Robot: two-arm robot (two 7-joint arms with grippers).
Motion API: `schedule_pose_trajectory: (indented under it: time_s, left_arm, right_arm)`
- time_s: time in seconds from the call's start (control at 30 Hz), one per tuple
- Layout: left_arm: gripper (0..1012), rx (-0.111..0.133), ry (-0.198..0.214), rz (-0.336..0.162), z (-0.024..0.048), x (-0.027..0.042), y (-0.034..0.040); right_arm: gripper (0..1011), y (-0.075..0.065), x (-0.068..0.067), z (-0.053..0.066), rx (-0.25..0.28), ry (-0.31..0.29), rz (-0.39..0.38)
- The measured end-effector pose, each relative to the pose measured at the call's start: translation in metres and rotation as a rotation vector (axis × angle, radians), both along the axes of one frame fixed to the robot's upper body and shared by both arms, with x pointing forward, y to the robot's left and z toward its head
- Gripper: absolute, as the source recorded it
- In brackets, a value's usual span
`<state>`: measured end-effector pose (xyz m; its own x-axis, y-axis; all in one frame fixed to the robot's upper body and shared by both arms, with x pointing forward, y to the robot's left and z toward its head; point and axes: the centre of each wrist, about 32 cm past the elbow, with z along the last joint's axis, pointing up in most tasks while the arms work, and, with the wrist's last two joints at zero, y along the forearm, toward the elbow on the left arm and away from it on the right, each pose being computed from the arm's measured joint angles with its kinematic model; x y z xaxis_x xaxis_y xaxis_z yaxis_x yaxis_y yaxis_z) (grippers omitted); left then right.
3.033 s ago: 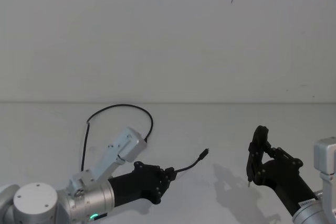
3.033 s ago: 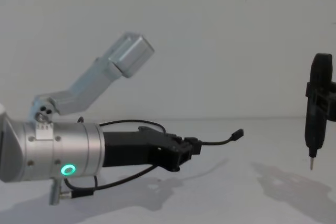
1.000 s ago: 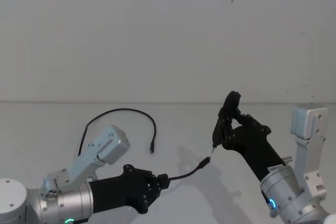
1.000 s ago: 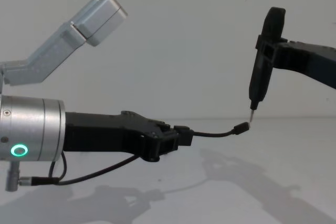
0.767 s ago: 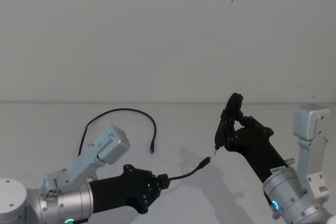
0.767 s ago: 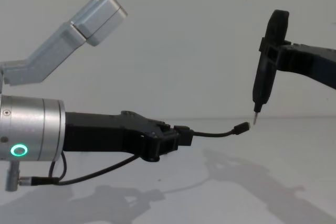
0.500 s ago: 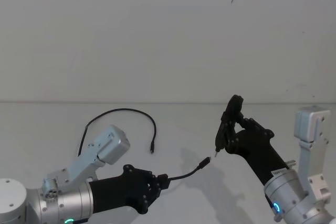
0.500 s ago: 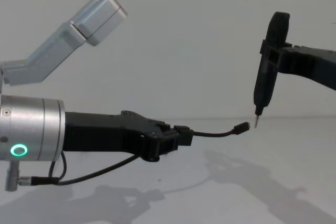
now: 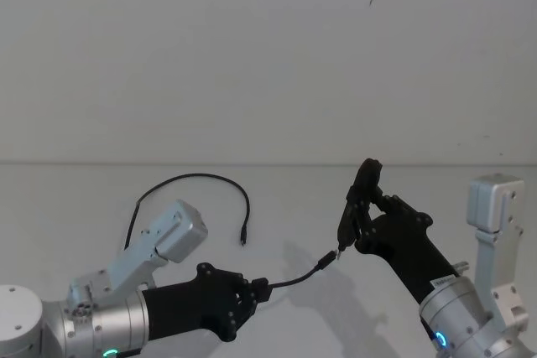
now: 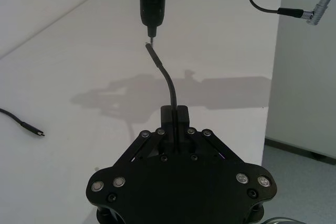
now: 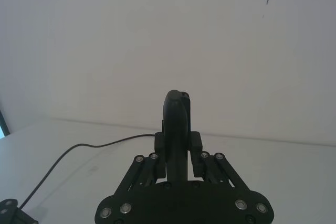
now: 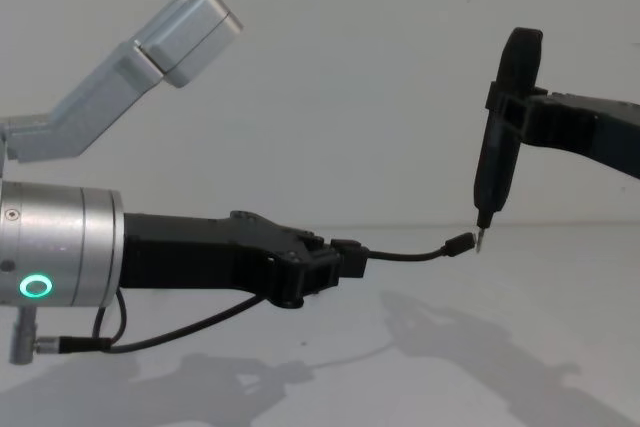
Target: Pick up the data cable with the one hand.
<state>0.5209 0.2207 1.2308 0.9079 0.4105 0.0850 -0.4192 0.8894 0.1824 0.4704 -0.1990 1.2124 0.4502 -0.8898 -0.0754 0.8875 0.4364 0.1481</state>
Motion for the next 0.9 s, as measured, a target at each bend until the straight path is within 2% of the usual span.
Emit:
schedule_pose_trajectory:
  time_s: [0.9]
  left_arm:
    - [43, 0.000, 0.000, 0.000, 0.0000, 0.0000, 0.0000]
  right_arm:
    - [269, 0.0033, -0.0042, -0.0010, 0.013, -0.024, 0.005]
